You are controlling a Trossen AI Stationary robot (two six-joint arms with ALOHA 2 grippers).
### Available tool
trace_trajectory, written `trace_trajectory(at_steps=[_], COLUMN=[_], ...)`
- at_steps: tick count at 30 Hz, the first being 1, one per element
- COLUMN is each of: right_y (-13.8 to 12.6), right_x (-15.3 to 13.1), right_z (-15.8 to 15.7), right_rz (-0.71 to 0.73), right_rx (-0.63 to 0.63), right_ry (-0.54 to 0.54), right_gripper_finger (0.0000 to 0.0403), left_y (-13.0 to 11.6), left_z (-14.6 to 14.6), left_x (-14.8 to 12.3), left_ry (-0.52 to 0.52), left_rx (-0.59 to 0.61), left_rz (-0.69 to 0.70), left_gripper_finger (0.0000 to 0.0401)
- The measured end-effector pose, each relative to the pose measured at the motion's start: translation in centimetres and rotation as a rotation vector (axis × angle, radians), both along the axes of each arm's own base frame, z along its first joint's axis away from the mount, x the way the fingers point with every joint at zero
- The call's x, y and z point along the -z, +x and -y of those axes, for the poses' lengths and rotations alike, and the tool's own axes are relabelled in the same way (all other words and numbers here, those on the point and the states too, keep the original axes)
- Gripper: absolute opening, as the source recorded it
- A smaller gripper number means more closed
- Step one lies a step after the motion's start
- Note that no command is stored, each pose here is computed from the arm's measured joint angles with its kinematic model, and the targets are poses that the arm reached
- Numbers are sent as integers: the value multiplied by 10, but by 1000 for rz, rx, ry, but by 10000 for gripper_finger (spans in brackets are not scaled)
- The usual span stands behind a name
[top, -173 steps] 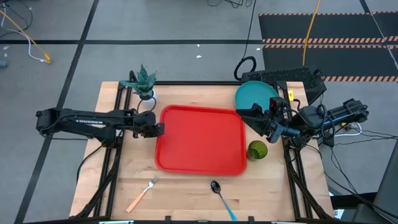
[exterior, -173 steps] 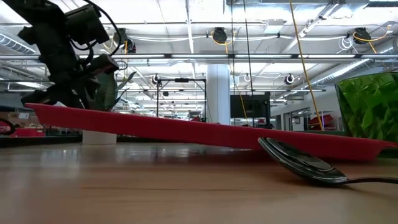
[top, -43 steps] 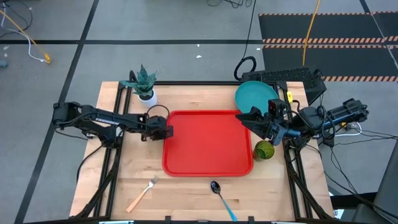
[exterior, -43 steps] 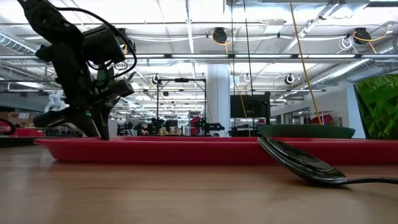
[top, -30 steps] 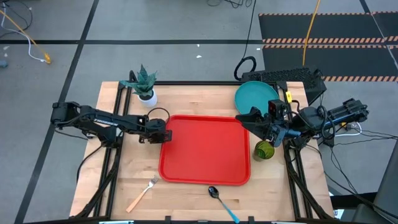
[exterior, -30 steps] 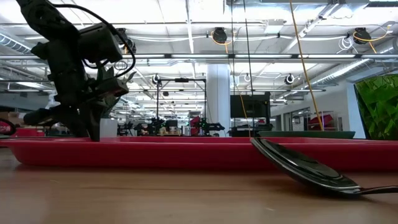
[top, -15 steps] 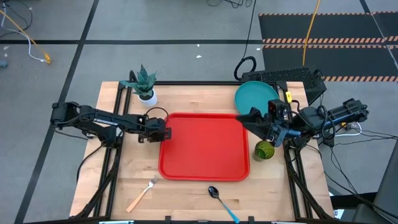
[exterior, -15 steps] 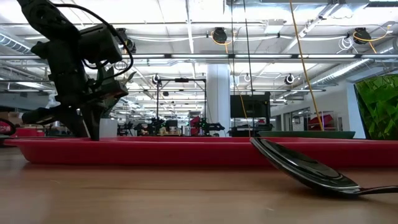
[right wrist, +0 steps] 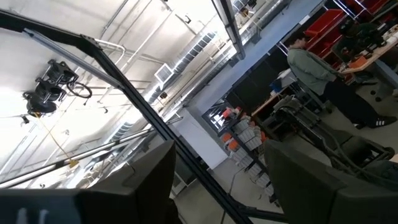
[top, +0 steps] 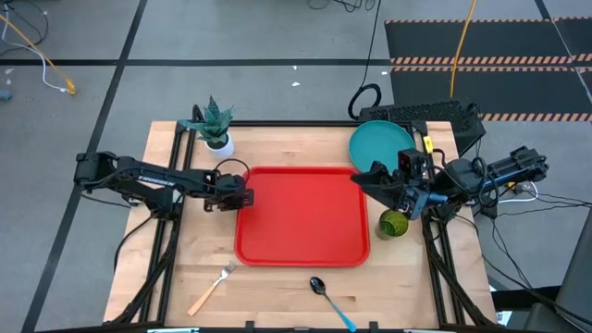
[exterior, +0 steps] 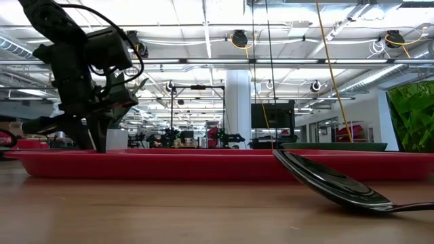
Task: Pick and place plate/cup/fork/spoon on tray
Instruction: Move the red tray to the center of the table
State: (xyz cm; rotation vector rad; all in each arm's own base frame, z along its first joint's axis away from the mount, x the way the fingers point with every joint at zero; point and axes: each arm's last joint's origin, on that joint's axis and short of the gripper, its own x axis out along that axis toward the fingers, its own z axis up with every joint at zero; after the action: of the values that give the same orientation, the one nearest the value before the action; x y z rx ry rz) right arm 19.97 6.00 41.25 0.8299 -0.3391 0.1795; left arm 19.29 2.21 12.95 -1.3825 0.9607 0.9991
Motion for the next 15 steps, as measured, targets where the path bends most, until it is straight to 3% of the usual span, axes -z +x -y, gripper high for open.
trace_trajectory(at_steps=[8, 15], right_y=[0, 0], right_x=[0, 0], right_z=[0, 0], right_rz=[0, 0], right_rx=[-1, -1], right_ry=[0, 0], right_gripper_finger=[239, 239], left_y=[-1, -7], left_z=[-4, -9], left_x=[-1, -9], left_ry=[-3, 42], left_rx=[18, -2], left_rz=[16, 29], left_gripper_finger=[62, 87])
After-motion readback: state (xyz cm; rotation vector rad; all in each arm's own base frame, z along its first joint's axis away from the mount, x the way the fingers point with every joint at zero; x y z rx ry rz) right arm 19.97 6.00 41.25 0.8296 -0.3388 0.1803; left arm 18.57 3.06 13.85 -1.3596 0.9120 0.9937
